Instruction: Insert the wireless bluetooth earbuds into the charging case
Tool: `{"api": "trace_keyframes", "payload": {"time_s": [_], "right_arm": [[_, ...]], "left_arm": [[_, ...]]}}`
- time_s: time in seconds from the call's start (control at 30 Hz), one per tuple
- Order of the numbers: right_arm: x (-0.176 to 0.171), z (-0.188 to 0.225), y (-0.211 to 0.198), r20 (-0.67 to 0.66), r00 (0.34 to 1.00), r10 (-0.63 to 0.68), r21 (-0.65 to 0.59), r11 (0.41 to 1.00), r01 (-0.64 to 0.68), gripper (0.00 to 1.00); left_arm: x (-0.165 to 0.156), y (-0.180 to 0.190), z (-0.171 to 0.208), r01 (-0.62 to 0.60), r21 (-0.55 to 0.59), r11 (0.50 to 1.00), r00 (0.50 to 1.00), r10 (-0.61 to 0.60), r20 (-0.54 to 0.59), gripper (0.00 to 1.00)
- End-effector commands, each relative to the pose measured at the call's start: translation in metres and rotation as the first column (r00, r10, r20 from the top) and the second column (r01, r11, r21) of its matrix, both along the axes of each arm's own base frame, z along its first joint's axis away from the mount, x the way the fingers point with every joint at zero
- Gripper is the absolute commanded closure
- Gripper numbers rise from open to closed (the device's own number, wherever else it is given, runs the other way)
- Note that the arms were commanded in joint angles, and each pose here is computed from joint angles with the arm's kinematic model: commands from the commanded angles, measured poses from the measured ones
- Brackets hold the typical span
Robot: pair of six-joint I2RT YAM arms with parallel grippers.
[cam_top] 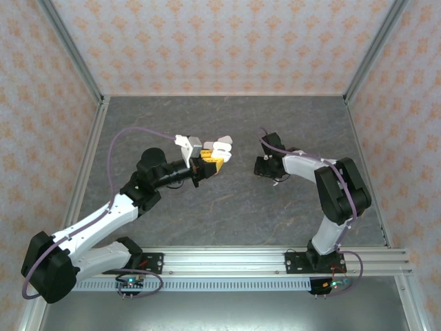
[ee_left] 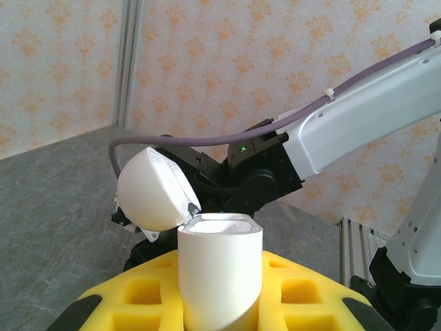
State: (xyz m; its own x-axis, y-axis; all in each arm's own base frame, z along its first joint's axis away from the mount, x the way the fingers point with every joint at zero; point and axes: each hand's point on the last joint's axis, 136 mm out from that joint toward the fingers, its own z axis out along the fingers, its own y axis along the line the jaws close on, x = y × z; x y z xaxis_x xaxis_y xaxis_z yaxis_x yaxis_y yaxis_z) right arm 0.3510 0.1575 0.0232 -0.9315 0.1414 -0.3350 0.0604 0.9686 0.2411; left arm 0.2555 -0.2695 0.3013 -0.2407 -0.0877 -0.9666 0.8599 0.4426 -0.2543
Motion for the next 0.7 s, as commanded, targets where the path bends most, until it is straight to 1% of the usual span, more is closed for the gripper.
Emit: {"api": "trace_keyframes", "payload": {"time_s": [0.0,0.23,0.43,0.53,0.57,0.67], "right_arm": [[-0.0052,-0.0022,0.0046,-0.010,1.000,0.003,-0.008,1.000,-0.003,0.69],[-0.0108,0.0060,0.0019,0.004,1.000,0.001,-0.008,1.000,0.000,0.67],[-0.0148,0.0037,0.0015,-0.001,1.000,0.006,-0.012,1.000,-0.006,0.68],[-0.0141,0.0025,0.0023,-0.002,1.000,0.012,-0.014,1.000,-0.013,0.69],[-0.0140,0.0021,0.0026,-0.003,1.000,0.014,-0.012,1.000,-0.014,0.72],[-0.0148,0.0009,0.0042,-0.008,1.000,0.021,-0.009,1.000,-0.021,0.75]], "left_arm": [[-0.0006,-0.0018,0.0038,0.003,0.007,1.000,0.999,-0.004,0.031,1.00],[-0.0003,-0.0023,0.0043,0.005,0.006,1.000,1.000,-0.005,0.031,1.00],[-0.0002,-0.0027,0.0044,0.006,0.006,1.000,1.000,-0.006,0.030,1.00],[-0.0001,-0.0026,0.0038,0.006,0.007,1.000,1.000,-0.006,0.027,1.00],[-0.0001,-0.0026,0.0040,0.006,0.007,1.000,1.000,-0.006,0.029,1.00],[-0.0002,-0.0024,0.0036,0.005,0.009,1.000,1.000,-0.005,0.027,1.00]]}}
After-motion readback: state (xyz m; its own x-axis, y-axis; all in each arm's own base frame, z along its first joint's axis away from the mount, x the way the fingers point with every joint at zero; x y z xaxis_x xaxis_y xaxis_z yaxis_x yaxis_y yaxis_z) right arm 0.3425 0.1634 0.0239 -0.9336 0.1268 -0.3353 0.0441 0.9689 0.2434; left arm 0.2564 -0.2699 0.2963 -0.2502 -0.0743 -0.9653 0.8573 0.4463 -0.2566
